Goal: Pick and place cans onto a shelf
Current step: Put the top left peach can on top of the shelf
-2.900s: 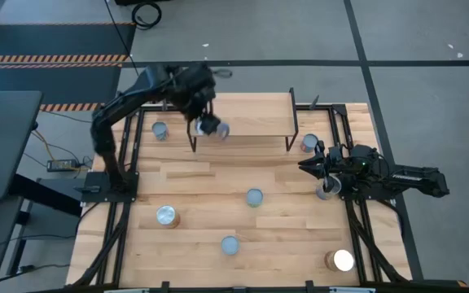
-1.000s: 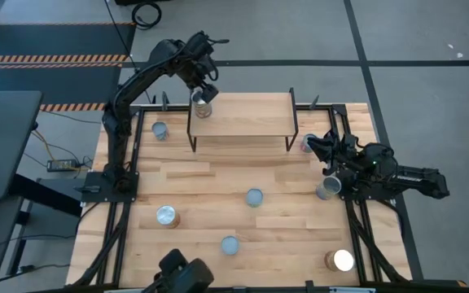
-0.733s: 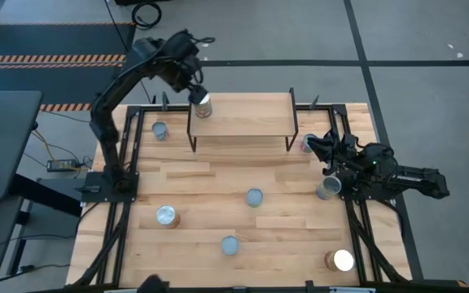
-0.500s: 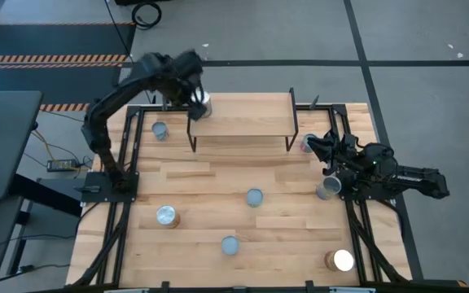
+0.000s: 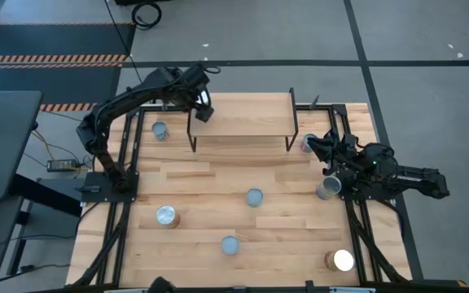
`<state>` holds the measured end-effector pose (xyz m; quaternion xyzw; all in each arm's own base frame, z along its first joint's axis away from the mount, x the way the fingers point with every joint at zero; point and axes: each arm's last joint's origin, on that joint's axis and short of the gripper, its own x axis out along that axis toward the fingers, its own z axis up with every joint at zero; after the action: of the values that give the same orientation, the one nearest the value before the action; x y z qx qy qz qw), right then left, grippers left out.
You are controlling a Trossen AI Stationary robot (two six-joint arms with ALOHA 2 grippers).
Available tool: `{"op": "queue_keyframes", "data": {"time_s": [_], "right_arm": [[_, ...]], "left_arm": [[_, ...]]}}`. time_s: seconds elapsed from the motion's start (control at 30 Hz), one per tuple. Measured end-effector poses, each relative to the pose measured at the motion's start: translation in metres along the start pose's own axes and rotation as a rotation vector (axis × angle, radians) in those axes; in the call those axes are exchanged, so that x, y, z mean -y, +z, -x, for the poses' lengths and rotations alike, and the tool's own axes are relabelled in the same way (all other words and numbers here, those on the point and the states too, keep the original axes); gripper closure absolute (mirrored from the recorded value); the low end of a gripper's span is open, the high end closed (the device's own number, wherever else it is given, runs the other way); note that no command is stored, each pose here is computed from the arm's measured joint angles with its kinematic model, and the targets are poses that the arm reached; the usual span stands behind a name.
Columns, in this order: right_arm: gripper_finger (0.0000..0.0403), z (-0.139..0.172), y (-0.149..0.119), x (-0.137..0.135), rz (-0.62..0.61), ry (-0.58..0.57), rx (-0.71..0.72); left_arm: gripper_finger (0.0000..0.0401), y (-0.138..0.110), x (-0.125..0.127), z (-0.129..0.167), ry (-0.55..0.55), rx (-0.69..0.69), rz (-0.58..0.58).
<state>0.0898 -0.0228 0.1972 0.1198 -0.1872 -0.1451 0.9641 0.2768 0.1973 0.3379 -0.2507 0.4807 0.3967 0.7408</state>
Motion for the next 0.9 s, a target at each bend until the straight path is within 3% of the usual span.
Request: {"op": "queue_keyframes", "data": {"time_s": [0.3, 0.57, 0.8, 0.9], "right_arm": [[0.0329, 0.0, 0.0, 0.0, 0.0, 0.0, 0.0], [0.0329, 0.0, 0.0, 0.0, 0.0, 0.0, 0.0], [0.0329, 0.0, 0.0, 0.0, 0.0, 0.0, 0.0], [0.0329, 0.0, 0.0, 0.0, 0.0, 0.0, 0.0]], "left_arm": [[0.0081, 0.023, -0.01, -0.002, -0.02, 0.186, 0.064], [0.0081, 0.022, -0.01, 0.002, -0.019, 0.19, 0.047], [0.0081, 0.012, -0.018, 0.037, -0.035, 0.253, 0.053], [0.0081, 0.002, -0.014, 0.063, -0.12, 0.309, 0.034]]}}
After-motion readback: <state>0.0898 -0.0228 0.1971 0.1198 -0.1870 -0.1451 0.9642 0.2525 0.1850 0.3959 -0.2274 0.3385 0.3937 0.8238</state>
